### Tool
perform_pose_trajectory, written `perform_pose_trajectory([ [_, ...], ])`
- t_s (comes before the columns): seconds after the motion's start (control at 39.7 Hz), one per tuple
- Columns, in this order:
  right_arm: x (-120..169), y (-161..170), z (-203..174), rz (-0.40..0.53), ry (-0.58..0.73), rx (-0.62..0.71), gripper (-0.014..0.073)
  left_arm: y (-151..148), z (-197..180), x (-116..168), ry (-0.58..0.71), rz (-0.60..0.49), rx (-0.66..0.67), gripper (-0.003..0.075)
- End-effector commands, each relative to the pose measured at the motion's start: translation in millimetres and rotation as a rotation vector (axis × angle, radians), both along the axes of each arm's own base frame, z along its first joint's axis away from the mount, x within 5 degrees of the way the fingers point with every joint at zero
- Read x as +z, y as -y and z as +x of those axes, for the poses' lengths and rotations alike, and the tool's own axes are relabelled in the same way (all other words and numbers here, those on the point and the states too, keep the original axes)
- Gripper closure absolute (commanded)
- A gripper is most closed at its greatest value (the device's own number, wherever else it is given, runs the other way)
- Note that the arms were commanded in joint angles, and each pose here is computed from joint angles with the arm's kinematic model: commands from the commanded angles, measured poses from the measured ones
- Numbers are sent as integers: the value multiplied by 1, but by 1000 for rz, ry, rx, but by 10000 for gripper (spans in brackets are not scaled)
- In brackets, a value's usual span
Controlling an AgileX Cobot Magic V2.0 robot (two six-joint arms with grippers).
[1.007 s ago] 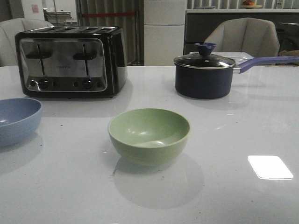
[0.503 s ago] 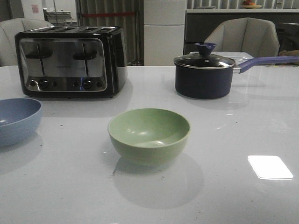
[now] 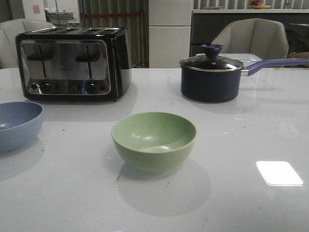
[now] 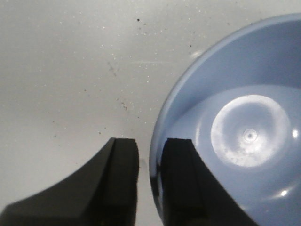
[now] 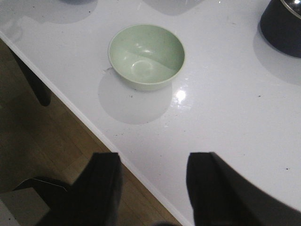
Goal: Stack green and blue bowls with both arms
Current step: 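Lower the left gripper to the rim of the light blue bowl, then grasp the blue bowl rim and lift it over the green bowl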
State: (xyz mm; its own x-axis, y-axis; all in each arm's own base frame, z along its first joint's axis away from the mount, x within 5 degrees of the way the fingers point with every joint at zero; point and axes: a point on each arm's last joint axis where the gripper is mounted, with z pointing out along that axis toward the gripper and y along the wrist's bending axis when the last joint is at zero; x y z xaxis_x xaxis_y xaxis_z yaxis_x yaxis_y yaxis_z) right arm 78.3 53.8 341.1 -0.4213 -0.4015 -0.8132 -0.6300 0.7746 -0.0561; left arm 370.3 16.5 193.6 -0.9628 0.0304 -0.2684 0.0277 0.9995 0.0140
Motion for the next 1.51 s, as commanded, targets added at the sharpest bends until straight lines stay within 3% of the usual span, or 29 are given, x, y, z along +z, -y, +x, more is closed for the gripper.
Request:
perform_pose_trajectory([
  [0.0, 13, -1, 2, 48, 79, -5, 159, 0, 4, 26, 107, -4, 14, 570],
  [0.23, 13, -1, 2, 48, 79, -5, 159, 3, 4, 43, 103, -30, 11, 622],
  [0.55, 13, -1, 2, 48, 79, -5, 159, 22, -6, 129, 236, -184, -136, 622],
  [0.73, 13, -1, 2, 48, 79, -5, 159, 57, -16, 163, 216, -258, -297, 622],
  [0.88, 13, -1, 2, 48, 79, -5, 159, 105, -24, 180, 229, -272, -446, 622],
  [1.01, 13, -1, 2, 48, 79, -5, 159, 147, -28, 179, 223, -261, -540, 622],
  [1.23, 13, -1, 2, 47, 78, -5, 159, 215, -30, 154, 180, -188, -672, 622],
  [1.49, 13, -1, 2, 47, 78, -5, 159, 243, -14, 121, 122, -194, -693, 622],
])
